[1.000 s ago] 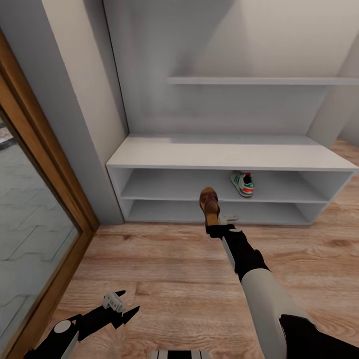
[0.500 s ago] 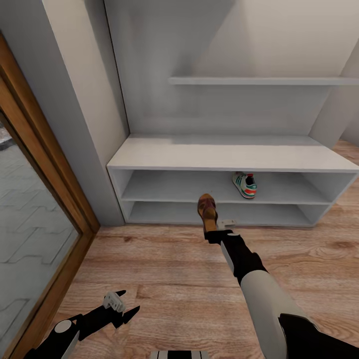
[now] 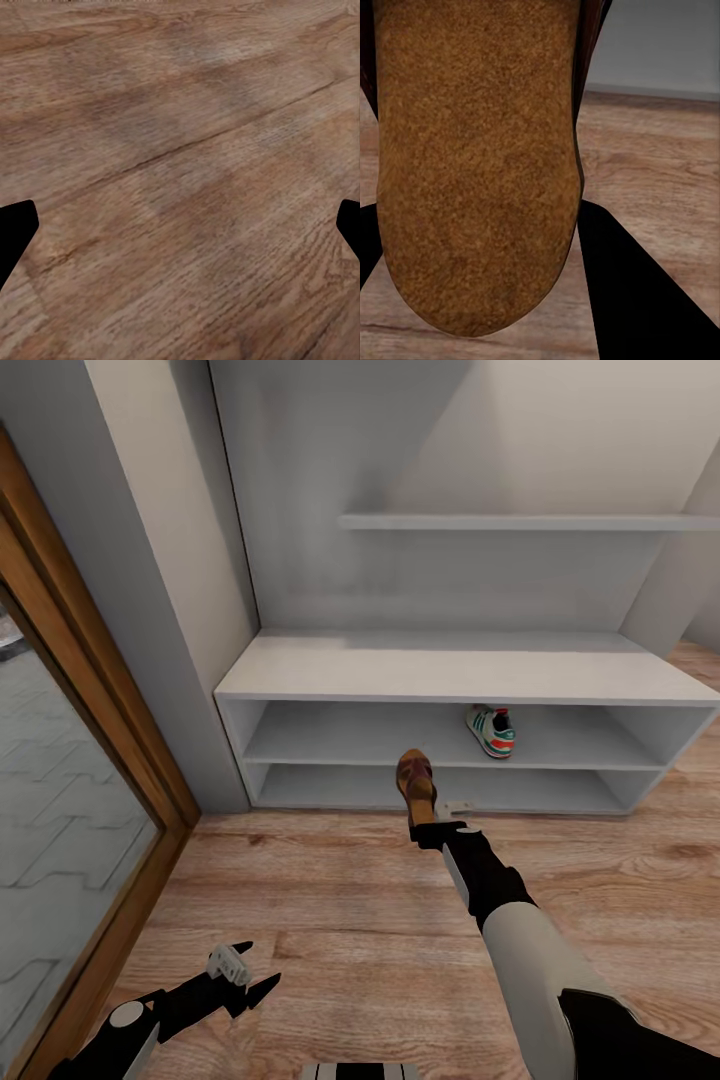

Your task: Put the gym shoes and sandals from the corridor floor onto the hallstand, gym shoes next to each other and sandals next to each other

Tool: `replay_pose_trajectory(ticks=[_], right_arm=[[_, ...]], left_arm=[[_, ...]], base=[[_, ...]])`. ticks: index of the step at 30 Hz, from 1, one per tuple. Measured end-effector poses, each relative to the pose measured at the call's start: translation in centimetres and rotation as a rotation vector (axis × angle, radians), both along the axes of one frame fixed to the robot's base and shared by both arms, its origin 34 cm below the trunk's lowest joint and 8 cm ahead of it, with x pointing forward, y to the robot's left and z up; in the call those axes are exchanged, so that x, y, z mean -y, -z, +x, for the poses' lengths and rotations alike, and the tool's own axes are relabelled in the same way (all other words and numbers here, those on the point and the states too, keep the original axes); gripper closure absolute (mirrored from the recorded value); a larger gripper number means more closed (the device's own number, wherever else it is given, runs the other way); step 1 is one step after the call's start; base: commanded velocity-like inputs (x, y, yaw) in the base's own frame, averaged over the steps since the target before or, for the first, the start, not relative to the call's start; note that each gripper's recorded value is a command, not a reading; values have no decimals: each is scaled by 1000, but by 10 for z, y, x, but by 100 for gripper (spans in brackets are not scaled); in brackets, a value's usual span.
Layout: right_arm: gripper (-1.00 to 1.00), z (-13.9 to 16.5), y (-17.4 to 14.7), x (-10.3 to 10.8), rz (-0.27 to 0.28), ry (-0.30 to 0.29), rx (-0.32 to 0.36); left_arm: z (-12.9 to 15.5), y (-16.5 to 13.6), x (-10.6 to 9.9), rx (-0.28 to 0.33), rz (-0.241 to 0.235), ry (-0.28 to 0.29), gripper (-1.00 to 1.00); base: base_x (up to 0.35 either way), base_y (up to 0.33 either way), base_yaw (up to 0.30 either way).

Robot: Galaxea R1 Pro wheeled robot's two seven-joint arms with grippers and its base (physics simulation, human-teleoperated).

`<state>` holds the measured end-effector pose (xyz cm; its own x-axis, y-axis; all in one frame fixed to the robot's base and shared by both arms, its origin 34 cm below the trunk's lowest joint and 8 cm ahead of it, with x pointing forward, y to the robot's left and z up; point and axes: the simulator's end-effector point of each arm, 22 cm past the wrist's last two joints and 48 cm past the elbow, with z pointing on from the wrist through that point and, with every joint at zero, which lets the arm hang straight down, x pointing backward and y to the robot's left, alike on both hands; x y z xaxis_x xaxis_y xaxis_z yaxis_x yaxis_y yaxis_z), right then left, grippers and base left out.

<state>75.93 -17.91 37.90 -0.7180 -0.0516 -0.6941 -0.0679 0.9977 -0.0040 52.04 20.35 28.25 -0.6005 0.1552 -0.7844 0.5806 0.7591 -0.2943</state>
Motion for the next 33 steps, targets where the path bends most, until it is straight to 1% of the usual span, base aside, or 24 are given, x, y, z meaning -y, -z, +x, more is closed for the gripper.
replay_pose_trajectory(ticks=[3, 7, 10, 12, 14, 16, 19, 22, 26, 33], right_arm=[[100, -1, 2, 0, 0, 0, -4], [100, -2, 6, 0, 0, -1, -9], [100, -2, 8, 0, 0, -1, -13], [100, -3, 10, 0, 0, -1, -16], [100, -3, 11, 0, 0, -1, -18], [100, -4, 13, 0, 0, -1, -20], [100, -4, 15, 0, 0, 0, -23], [100, -4, 17, 0, 0, 0, -25], [100, -4, 18, 0, 0, 0, -27], [100, -4, 17, 0, -2, 0, -26]], left_arm=[[1, -1, 4, 3, -6, 3, -100], [6, -7, 13, 25, -16, 17, -100], [2, -12, 30, 24, -32, 78, -100], [-4, -15, 42, -8, -50, 131, -100], [-9, -17, 47, -37, -64, 160, -100], [-10, -22, 50, -52, -78, 183, -100], [-9, -32, 55, -48, -96, 215, -100], [-9, -35, 58, -46, -103, 229, -100], [-10, -36, 61, -49, -109, 232, -100], [-11, -36, 61, -52, -113, 229, -100]], base=[[0, 0, 107], [0, 0, 141], [0, 0, 153], [0, 0, 155], [0, 0, 156], [0, 0, 155], [0, 0, 148], [0, 0, 128], [44, 1, 53], [198, 116, 7]])
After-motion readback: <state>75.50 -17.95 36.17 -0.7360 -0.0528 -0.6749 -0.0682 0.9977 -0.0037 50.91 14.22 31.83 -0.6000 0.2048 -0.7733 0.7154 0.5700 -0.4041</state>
